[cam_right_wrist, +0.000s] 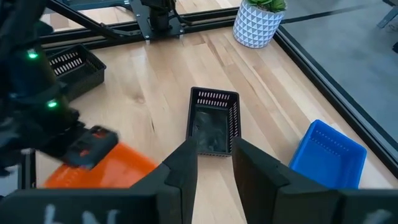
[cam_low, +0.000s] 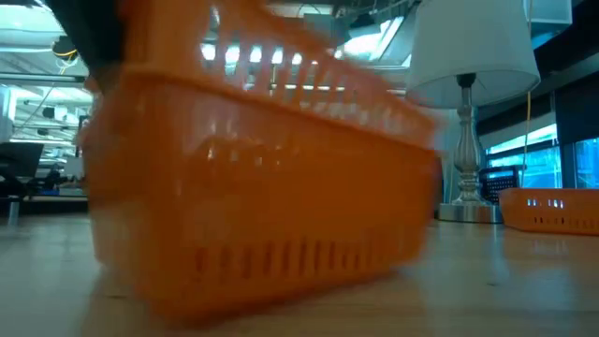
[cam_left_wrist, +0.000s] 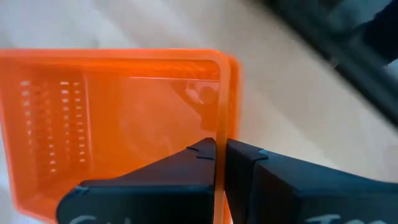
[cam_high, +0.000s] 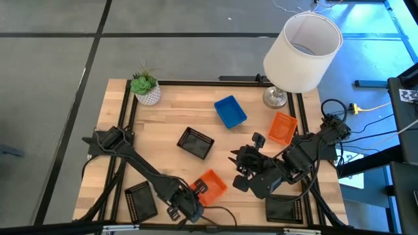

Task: Stack baskets by color
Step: Stack the left orange bin on the bottom orange bin

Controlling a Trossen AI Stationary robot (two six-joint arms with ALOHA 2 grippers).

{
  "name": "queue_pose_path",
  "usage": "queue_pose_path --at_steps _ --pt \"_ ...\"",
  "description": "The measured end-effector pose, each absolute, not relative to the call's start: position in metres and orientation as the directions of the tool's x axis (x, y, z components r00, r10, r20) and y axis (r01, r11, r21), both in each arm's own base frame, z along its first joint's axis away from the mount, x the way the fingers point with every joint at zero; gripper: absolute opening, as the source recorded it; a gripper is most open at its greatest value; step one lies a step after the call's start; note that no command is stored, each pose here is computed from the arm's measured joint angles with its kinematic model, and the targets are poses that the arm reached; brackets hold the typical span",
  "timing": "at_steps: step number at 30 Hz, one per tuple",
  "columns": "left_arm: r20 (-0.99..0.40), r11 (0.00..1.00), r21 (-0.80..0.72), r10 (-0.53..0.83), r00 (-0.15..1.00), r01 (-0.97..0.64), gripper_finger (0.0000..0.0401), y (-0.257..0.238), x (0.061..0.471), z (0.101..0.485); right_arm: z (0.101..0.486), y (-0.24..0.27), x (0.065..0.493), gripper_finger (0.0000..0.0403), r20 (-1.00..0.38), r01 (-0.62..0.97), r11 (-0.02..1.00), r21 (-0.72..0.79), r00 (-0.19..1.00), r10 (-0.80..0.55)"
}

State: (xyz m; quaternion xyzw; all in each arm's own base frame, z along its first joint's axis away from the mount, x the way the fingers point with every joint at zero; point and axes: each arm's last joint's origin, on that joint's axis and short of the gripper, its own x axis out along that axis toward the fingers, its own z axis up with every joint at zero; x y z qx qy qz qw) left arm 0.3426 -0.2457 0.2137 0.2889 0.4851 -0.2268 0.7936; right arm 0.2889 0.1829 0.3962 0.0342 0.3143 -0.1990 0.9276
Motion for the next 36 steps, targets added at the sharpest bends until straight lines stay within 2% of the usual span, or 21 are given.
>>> queue_pose_path --at_steps 6,12,19,30,36 --pt "-0.920 0.802 0.254 0.028 0.391 0.541 0.0000 -0.239 0.336 0.211 0.396 0.184 0.288 0.0099 -0.602 0.384 0.921 -0.059 0.723 -0.340" --pt "-0.948 0.867 0.236 0.107 0.300 0.438 0.0000 -0.228 0.329 0.210 0.396 0.184 0.288 0.0099 -0.608 0.380 0.923 -0.056 0.721 -0.333" --pt "-0.946 0.891 0.229 0.108 0.307 0.393 0.0002 -0.223 0.334 0.210 0.396 0.184 0.288 0.0099 -0.608 0.378 0.924 -0.056 0.721 -0.332" --pt "-0.959 0.914 0.169 0.066 0.275 0.370 0.0064 -0.215 0.340 0.208 0.396 0.184 0.288 0.0099 -0.610 0.376 0.925 -0.057 0.720 -0.331" --pt "-0.960 0.918 0.153 0.050 0.275 0.367 0.0068 -0.212 0.339 0.213 0.394 0.183 0.286 0.0099 -0.644 0.372 0.927 -0.048 0.698 -0.313"
